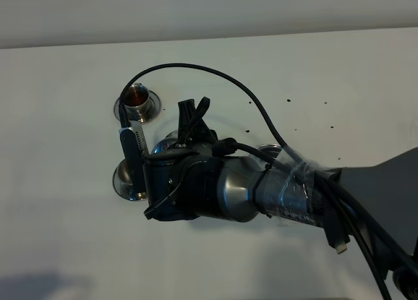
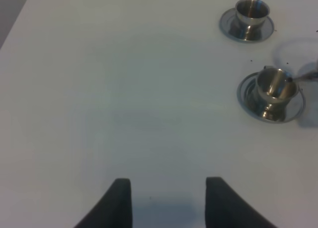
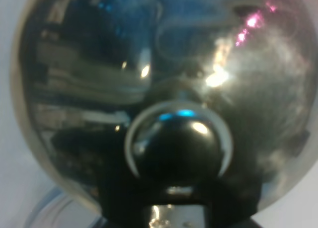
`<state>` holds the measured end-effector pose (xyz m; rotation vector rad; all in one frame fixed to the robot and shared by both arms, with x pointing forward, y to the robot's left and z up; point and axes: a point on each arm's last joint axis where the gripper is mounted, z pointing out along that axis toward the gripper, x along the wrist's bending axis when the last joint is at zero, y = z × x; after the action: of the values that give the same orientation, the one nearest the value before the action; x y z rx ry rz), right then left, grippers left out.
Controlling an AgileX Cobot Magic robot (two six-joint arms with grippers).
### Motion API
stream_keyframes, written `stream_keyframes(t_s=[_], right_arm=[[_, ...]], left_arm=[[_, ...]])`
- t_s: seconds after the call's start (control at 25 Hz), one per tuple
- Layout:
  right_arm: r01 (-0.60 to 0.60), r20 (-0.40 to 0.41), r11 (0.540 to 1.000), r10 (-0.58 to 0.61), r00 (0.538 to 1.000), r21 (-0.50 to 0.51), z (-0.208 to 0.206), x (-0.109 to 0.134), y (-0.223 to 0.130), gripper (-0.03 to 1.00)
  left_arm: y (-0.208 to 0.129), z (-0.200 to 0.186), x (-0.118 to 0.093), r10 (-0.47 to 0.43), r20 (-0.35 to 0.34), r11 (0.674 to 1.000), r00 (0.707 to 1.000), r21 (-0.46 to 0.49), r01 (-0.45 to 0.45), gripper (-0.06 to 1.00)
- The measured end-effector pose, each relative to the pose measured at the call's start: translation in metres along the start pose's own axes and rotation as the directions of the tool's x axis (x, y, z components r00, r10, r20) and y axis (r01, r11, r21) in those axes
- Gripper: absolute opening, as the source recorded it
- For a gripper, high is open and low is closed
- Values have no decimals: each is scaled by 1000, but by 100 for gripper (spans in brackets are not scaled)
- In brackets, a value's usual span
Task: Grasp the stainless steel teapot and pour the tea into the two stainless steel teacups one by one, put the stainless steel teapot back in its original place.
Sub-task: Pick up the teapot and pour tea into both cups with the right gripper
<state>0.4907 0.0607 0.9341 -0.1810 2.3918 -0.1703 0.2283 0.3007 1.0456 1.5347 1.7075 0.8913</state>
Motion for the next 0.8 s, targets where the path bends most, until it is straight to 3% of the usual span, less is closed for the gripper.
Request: stream_keyframes(t_s=[0.48, 0.8], right_arm=[[67, 99, 998, -68, 993, 17, 0, -9, -1, 18], [106, 124, 993, -111, 986, 45, 6, -8, 0, 18]], left_arm=[[0, 0, 0, 0, 0, 1000, 1000, 0, 0, 38], [0, 0, 0, 0, 0, 1000, 1000, 0, 0, 38]])
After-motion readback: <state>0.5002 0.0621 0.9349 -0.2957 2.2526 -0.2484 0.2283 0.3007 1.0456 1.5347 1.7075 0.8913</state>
